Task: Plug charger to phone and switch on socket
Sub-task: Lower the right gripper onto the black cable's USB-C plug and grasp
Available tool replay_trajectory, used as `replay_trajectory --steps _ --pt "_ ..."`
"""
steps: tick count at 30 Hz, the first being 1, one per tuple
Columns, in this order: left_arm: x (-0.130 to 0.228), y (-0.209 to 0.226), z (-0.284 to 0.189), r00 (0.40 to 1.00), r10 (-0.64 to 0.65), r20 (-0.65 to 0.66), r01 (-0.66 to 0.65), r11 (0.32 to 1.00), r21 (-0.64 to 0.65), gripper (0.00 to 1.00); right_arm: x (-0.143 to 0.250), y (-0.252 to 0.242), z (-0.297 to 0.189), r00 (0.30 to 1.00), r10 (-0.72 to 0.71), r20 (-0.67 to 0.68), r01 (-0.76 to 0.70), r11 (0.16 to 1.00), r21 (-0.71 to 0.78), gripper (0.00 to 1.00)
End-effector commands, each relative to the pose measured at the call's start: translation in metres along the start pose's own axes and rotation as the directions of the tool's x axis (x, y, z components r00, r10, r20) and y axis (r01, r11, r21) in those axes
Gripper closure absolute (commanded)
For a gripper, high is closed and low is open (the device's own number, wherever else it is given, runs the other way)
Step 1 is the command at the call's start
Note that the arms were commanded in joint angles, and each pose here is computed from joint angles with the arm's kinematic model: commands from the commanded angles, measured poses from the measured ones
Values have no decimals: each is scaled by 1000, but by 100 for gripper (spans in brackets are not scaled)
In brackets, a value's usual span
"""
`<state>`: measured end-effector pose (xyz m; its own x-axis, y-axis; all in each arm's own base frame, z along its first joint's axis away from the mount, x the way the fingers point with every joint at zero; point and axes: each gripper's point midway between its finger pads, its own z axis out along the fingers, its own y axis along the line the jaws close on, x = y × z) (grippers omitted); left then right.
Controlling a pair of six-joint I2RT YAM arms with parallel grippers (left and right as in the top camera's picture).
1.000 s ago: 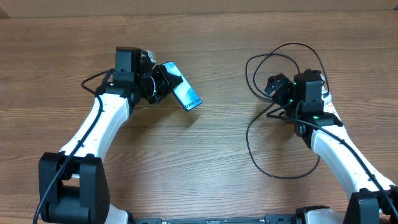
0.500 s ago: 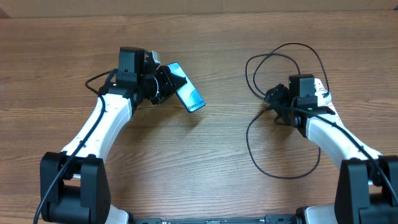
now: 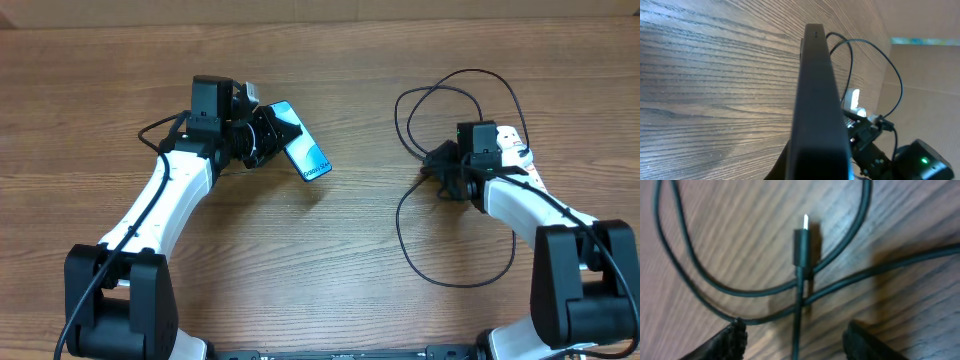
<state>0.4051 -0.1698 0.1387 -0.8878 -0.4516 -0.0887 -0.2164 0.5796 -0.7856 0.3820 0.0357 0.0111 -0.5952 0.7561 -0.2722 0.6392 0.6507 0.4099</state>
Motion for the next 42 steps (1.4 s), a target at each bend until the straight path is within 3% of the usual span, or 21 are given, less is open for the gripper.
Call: replay_trajectory --steps 1,3,7,19,23,27,34,39,42 --pt "6 -8 1 999 27 -27 -26 999 29 96 -2 5 0 1000 -9 0 9 1000 -1 43" --pt "6 -8 1 999 28 -27 -27 999 29 96 -2 5 0 999 -32 1 32 999 -1 56" --pt "6 -8 1 999 28 -27 -27 999 29 96 -2 6 0 998 -60 1 60 998 -3 67" --pt "7 -8 1 999 28 -27 -27 999 29 96 3 10 6 995 -104 0 104 995 -13 71" --pt "7 -8 1 999 25 -29 -25 999 27 96 14 1 15 993 -111 -36 112 993 24 87" --pt "7 -7 1 999 23 -30 -23 999 25 96 24 -12 13 991 -110 -79 116 990 74 96" --pt "7 -7 1 999 23 -30 -23 999 26 96 25 13 -19 977 -178 -118 177 984 -16 96" --pt "7 -7 1 999 24 -29 -23 999 25 96 33 53 -65 896 -434 -94 402 882 -248 92" --pt "6 -8 1 999 28 -22 -28 999 28 96 47 42 -65 854 -503 -135 465 853 -238 88"
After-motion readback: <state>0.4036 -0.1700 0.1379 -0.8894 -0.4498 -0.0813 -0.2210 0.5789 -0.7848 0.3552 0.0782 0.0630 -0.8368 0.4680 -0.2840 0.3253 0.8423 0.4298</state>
